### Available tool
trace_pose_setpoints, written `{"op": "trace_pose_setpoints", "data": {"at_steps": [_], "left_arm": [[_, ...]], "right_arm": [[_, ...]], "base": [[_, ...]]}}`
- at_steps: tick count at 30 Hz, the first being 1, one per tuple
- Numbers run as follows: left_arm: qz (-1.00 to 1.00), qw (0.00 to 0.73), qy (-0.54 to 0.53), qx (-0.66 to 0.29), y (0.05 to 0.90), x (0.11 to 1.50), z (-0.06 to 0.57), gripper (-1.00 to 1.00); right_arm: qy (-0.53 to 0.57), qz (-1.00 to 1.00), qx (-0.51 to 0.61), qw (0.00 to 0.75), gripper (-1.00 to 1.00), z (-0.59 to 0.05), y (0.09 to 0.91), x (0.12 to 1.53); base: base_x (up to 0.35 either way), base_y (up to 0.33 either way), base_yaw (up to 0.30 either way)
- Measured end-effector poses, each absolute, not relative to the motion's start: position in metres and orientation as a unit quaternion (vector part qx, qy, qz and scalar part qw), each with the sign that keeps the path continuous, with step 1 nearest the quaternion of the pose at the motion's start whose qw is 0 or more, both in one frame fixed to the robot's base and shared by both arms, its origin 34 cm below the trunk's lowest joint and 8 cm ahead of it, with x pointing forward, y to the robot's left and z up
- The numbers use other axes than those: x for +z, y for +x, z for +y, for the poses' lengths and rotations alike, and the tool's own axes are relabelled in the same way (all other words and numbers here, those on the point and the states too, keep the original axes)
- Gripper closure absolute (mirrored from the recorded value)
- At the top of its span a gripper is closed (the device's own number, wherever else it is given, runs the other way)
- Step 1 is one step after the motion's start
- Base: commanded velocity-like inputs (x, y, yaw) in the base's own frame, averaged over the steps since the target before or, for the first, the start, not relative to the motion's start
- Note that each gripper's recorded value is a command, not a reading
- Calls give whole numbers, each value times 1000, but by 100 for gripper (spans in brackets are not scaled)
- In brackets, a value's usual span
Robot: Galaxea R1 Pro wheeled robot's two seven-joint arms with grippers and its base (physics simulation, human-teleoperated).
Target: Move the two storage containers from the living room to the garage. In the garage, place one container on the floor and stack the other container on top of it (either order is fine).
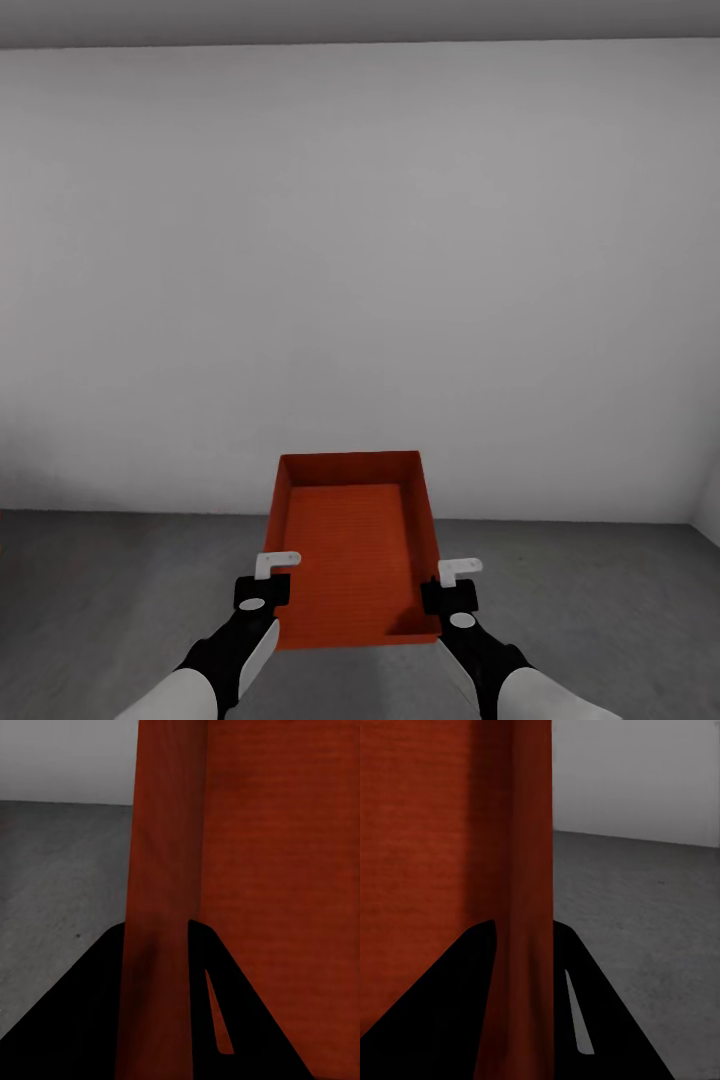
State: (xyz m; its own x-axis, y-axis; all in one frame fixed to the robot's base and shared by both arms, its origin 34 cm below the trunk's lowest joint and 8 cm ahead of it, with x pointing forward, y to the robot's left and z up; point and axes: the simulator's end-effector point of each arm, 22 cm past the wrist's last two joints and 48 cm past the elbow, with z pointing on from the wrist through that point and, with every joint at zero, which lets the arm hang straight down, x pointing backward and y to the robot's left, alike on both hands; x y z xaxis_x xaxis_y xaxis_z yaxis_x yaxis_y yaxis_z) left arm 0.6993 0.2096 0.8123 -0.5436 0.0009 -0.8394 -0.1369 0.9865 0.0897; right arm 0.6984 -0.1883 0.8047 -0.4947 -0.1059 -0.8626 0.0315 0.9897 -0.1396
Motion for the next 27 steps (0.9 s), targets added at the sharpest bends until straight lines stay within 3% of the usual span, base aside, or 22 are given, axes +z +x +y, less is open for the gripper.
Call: {"op": "trace_pose_setpoints", "data": {"at_steps": [10, 27], "left_arm": [[875, 476, -39, 73, 699, 812, 209, 100], [875, 476, -39, 73, 699, 812, 210, 100]], "right_arm": [[-22, 862, -68, 502, 100, -188, 699, 805], [-22, 862, -69, 502, 100, -188, 698, 805]], "base": [[34, 4, 0], [290, 0, 0]]}}
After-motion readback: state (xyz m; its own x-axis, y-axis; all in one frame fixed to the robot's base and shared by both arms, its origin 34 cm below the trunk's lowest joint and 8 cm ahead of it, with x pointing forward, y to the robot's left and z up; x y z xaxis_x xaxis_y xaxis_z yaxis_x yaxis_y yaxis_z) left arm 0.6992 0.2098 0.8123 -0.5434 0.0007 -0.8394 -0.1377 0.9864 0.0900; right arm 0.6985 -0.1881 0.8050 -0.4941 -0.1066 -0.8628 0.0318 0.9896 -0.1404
